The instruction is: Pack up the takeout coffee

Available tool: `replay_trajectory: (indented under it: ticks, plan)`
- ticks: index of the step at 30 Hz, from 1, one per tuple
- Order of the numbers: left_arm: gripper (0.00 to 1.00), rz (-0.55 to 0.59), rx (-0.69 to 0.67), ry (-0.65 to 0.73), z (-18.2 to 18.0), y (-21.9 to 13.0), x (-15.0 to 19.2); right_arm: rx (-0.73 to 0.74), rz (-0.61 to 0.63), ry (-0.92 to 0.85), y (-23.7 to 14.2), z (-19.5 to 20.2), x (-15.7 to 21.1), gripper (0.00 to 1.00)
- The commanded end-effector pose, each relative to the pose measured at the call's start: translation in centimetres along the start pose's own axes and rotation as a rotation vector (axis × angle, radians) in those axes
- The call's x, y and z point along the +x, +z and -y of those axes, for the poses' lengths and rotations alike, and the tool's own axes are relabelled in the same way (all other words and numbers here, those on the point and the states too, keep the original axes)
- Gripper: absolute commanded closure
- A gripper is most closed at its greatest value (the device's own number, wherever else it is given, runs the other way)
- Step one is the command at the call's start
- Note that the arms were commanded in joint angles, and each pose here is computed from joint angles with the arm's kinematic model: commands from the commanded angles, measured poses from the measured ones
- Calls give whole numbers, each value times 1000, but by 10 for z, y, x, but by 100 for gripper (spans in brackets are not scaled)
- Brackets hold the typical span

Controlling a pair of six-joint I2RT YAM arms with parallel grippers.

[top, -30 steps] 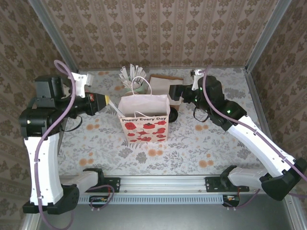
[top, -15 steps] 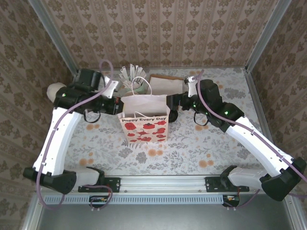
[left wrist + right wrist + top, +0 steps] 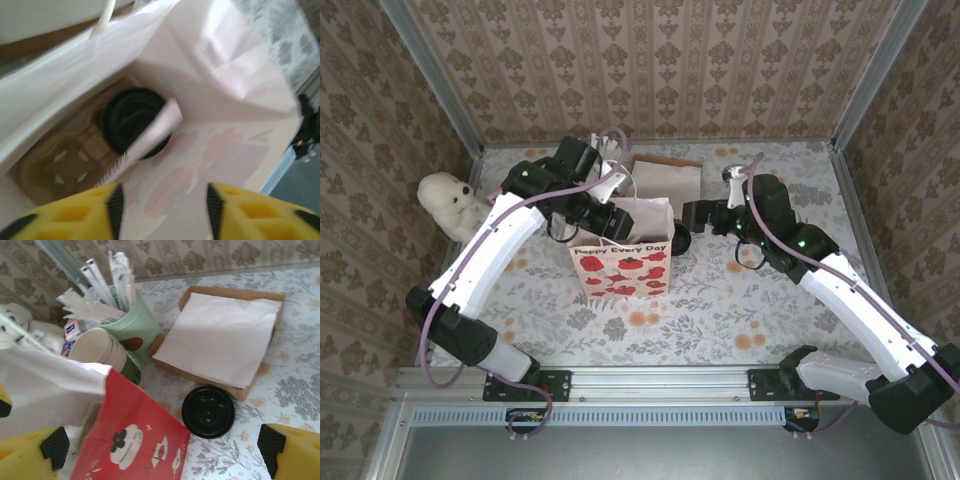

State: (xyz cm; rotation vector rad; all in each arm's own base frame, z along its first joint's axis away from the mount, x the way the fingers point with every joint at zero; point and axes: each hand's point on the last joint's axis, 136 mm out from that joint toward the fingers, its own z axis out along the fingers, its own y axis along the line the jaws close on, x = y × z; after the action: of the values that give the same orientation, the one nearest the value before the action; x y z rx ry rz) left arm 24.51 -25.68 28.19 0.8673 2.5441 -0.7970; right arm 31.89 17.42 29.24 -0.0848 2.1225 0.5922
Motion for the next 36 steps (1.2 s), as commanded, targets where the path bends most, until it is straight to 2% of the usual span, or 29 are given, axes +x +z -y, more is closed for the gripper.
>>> replay_trajectory:
  ticks: [1,3,6,8,10,14,17,18,21,25,29,33,36]
  plan:
    - [37,155,55,71,22,-30,-22,-10,10,107,2,10,-2,0]
    - [20,212,31,78,19,-44,-24,30,-10,138,9,22,2,0]
    - [1,321,65,80,23,-69,-27,105,-42,164,25,44,8,0]
    - [0,414,108,84,27,-83,-30,144,-73,183,40,60,14,0]
    - [0,508,89,68,19,-96,-35,184,-105,210,55,76,18,0]
    - [0,668,-195,-110,-45,-123,-33,254,-208,314,92,104,31,0]
    - [0,725,-465,-281,-96,-140,-13,147,-265,373,124,95,26,2]
    - [0,735,-506,-318,-106,-142,-7,152,-270,363,133,98,23,2]
    - [0,773,-527,-428,-125,-139,1,241,-301,335,164,124,30,7]
    - [0,808,-539,-548,-143,-133,12,218,-374,387,205,148,45,21]
    - [0,800,-491,-535,-141,-124,11,291,-401,339,225,169,53,27]
    - [0,781,-514,-553,-147,-120,15,225,-417,326,238,163,55,39]
    - [0,771,-516,-555,-150,-118,14,153,-430,318,244,153,55,41]
